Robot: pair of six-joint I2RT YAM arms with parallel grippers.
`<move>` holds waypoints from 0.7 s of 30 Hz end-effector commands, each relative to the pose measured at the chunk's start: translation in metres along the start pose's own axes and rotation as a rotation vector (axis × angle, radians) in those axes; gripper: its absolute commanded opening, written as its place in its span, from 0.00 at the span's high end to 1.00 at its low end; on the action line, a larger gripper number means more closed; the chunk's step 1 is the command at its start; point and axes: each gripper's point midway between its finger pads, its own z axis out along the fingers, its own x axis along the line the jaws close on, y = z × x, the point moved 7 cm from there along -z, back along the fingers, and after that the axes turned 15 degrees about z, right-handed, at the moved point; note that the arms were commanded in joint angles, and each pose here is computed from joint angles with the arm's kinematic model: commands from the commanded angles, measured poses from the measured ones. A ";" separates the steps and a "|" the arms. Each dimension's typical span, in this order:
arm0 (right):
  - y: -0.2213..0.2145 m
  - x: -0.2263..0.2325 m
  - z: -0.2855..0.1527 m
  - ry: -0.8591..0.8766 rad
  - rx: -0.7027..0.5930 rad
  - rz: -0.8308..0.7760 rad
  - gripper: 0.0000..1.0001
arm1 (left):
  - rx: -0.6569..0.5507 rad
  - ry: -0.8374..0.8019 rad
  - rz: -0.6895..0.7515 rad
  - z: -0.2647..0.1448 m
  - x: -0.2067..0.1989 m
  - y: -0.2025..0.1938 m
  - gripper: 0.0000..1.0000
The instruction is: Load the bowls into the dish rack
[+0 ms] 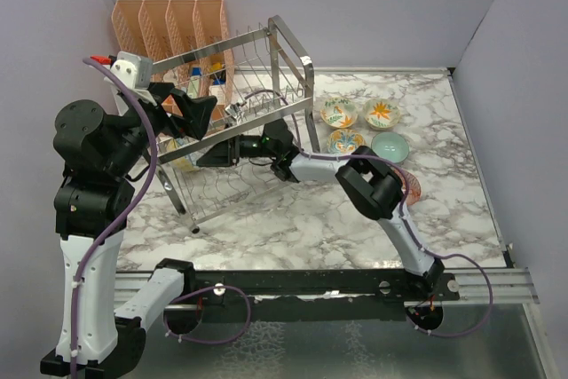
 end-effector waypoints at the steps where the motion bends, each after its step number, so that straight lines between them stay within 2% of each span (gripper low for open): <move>1: -0.036 0.037 -0.016 0.082 0.077 -0.019 0.47 | -0.008 0.025 0.007 -0.002 0.002 0.002 0.01; 6: -0.086 0.044 -0.042 0.034 0.173 0.012 0.47 | -0.020 0.026 0.002 -0.004 0.001 0.005 0.01; 14: -0.179 0.056 -0.075 -0.139 0.480 -0.020 0.47 | -0.020 0.017 -0.005 -0.012 -0.004 0.003 0.01; 18: -0.208 0.057 -0.119 -0.271 0.469 0.020 0.47 | -0.016 0.012 -0.008 -0.014 -0.006 -0.001 0.01; 21: -0.222 0.060 -0.155 -0.429 0.403 0.033 0.47 | -0.016 0.008 -0.011 -0.014 -0.007 -0.003 0.01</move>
